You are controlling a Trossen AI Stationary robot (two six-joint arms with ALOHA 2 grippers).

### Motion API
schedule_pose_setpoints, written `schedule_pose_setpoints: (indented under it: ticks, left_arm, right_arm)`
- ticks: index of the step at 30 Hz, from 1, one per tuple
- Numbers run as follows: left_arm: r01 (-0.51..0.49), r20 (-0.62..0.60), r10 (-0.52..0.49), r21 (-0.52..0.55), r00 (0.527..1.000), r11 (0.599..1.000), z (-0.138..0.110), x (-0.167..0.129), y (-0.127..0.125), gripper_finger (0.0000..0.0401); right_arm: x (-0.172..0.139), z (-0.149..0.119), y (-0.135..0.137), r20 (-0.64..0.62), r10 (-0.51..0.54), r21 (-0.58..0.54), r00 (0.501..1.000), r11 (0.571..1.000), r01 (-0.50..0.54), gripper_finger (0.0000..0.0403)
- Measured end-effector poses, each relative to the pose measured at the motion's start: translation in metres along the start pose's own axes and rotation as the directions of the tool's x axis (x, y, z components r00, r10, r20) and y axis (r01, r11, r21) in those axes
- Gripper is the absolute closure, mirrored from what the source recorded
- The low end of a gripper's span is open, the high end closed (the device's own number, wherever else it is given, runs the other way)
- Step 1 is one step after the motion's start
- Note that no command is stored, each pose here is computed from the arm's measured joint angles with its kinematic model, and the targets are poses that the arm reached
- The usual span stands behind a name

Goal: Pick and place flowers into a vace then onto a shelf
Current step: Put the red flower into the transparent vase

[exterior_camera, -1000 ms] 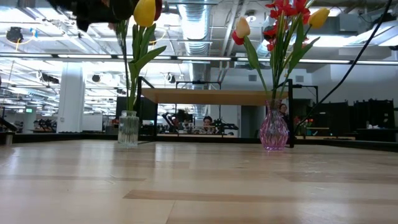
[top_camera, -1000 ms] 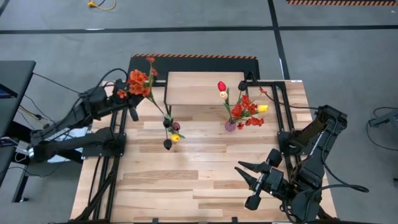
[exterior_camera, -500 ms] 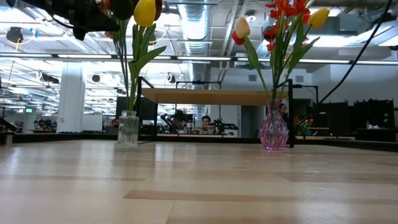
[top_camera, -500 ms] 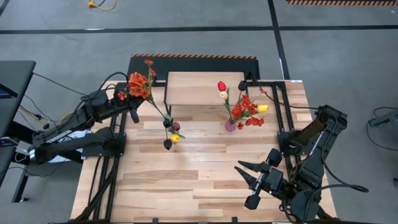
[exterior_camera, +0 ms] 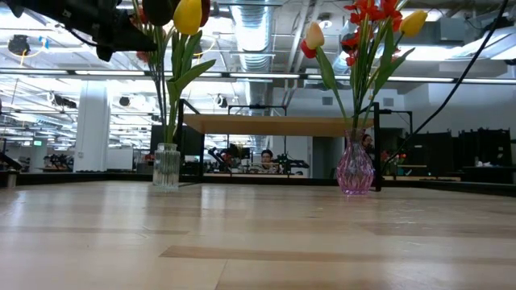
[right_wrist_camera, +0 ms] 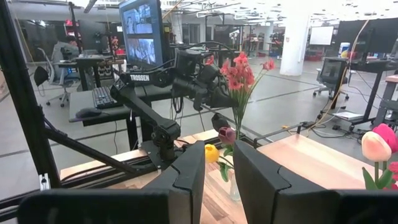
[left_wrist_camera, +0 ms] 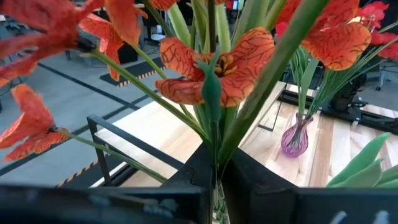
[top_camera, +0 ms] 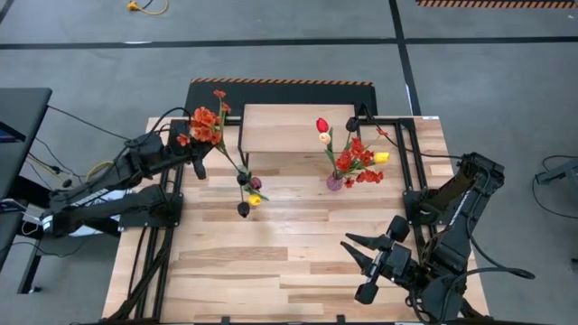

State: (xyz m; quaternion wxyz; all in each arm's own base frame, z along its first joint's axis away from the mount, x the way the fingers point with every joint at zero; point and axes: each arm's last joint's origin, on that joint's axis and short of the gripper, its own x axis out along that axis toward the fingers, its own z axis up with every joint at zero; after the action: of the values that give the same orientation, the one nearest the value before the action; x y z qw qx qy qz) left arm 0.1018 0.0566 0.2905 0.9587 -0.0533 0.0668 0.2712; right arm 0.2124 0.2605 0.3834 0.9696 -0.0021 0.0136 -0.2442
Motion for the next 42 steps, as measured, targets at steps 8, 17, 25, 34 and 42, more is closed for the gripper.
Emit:
schedule_pose_setpoints:
  ticks: [8,17,25,34,42]
  left_arm:
    - [-0.002,-0.027,0.002,-0.01,1.0,1.0,-0.011,0.009,0.0,0.0399]
    - [-0.006,-0.077,0.005,-0.008,0.997,1.0,-0.016,0.02,0.0,0.0399]
    - [-0.009,-0.115,0.008,-0.012,0.993,1.0,-0.019,0.027,0.0,0.0388]
    - [-0.009,-0.116,0.007,-0.017,0.993,1.0,-0.019,0.027,0.0,0.0383]
    - [0.01,-0.133,-0.015,-0.038,0.991,0.999,-0.021,0.026,-0.001,0.0349]
  right_arm:
    - [0.0,0.0,0.0,0.0,0.0,-0.001,1.0,1.0,0.0,0.0326]
    - [0.0,0.0,0.0,0.0,0.0,-0.003,1.0,1.0,0.0,0.0326]
    - [0.0,-0.001,0.0,-0.001,0.0,-0.005,1.0,1.0,0.0,0.0326]
    - [0.0,-0.001,0.0,-0.001,0.0,-0.005,1.0,1.0,0.0,0.0326]
    - [0.0,-0.001,0.0,-0.001,0.001,-0.003,1.0,1.0,-0.001,0.0326]
